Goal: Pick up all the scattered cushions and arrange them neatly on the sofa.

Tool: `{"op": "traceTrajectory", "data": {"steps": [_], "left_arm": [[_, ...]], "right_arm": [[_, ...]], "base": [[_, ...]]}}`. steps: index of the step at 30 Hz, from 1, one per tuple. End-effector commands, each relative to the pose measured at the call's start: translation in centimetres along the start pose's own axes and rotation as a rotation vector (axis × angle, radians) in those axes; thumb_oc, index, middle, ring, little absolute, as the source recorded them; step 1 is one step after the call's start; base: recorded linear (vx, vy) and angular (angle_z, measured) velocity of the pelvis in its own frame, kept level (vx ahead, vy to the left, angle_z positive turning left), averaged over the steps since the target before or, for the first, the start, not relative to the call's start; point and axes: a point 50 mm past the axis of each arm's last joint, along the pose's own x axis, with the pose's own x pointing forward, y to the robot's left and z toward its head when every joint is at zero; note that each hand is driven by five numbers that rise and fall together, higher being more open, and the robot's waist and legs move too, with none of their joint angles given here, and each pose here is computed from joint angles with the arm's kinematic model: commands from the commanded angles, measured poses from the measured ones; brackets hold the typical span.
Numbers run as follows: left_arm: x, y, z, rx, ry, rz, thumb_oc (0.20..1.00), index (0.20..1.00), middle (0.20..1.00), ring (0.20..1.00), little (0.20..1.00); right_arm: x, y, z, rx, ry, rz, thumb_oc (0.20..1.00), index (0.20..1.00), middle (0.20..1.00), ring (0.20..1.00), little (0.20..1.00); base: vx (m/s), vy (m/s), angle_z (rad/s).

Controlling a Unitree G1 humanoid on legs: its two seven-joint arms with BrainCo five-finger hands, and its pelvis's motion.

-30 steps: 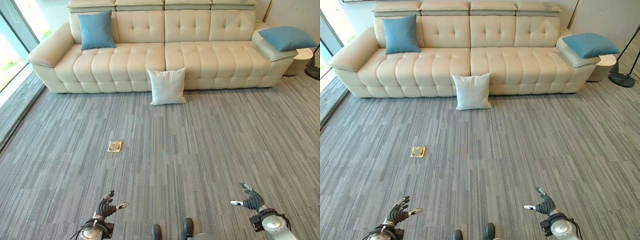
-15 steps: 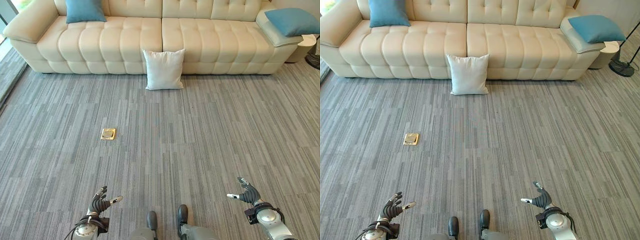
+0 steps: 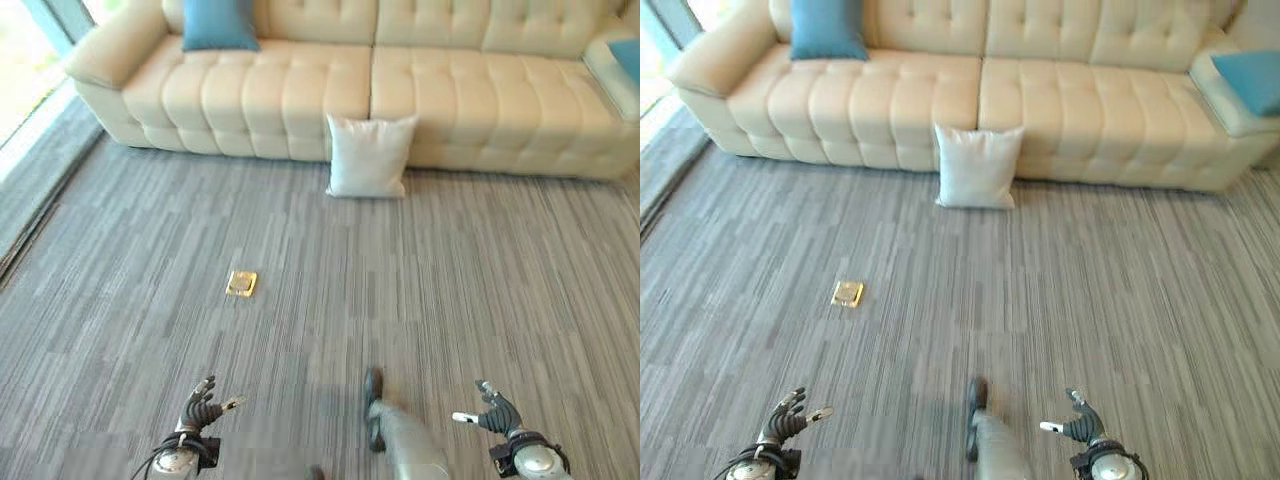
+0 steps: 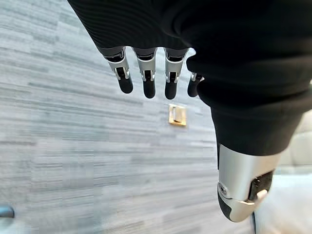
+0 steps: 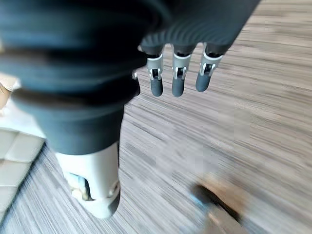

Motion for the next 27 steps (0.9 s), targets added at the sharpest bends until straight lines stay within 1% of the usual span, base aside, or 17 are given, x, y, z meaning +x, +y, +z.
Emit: {"op": "traceTrajectory", "data": {"steps": [1,5,12,17,22,26,27], "left_arm": [[0.7,1.1,3.3,0.049,-0.133,-0.003,1.0,1.0,1.0,1.0,1.0],[0.8,0.6,3.5,0.051,-0.132,-0.023,1.0,1.0,1.0,1.0,1.0],[0.5,1.3,2.3,0.088,-0.089,-0.01,1.0,1.0,1.0,1.0,1.0],[0.2,1.8,0.9,0.09,-0.032,0.006,1.0,1.0,1.0,1.0,1.0],[0.2,2.5,1.3,0.097,-0.044,0.021,1.0,1.0,1.0,1.0,1.0],[0.3,2.9,1.8,0.096,-0.061,0.036,1.0,1.0,1.0,1.0,1.0],[0.3,3.2,2.0,0.09,-0.064,0.054,1.0,1.0,1.0,1.0,1.0]], "right_arm": [[0.6,-1.8,2.3,0.007,-0.088,-0.053,1.0,1.0,1.0,1.0,1.0],[0.8,-1.8,2.7,0.008,-0.099,-0.05,1.0,1.0,1.0,1.0,1.0],[0.9,-1.5,2.6,0.018,-0.093,-0.067,1.0,1.0,1.0,1.0,1.0],[0.8,-0.2,2.5,-0.01,-0.089,-0.015,1.0,1.0,1.0,1.0,1.0],[0.7,1.5,2.9,-0.037,-0.11,0.063,1.0,1.0,1.0,1.0,1.0],[0.8,1.9,3.6,-0.019,-0.133,0.071,1.0,1.0,1.0,1.0,1.0],[0.9,2.2,4.4,-0.015,-0.166,0.074,1.0,1.0,1.0,1.0,1.0]], "base": [[0.41,-0.152,-0.38],[0.38,-0.096,-0.14],[0.42,0.012,-0.3],[0.54,0.166,-0.58],[0.49,0.238,-0.56],[0.27,0.161,-0.31],[0.36,0.197,-0.18]]}}
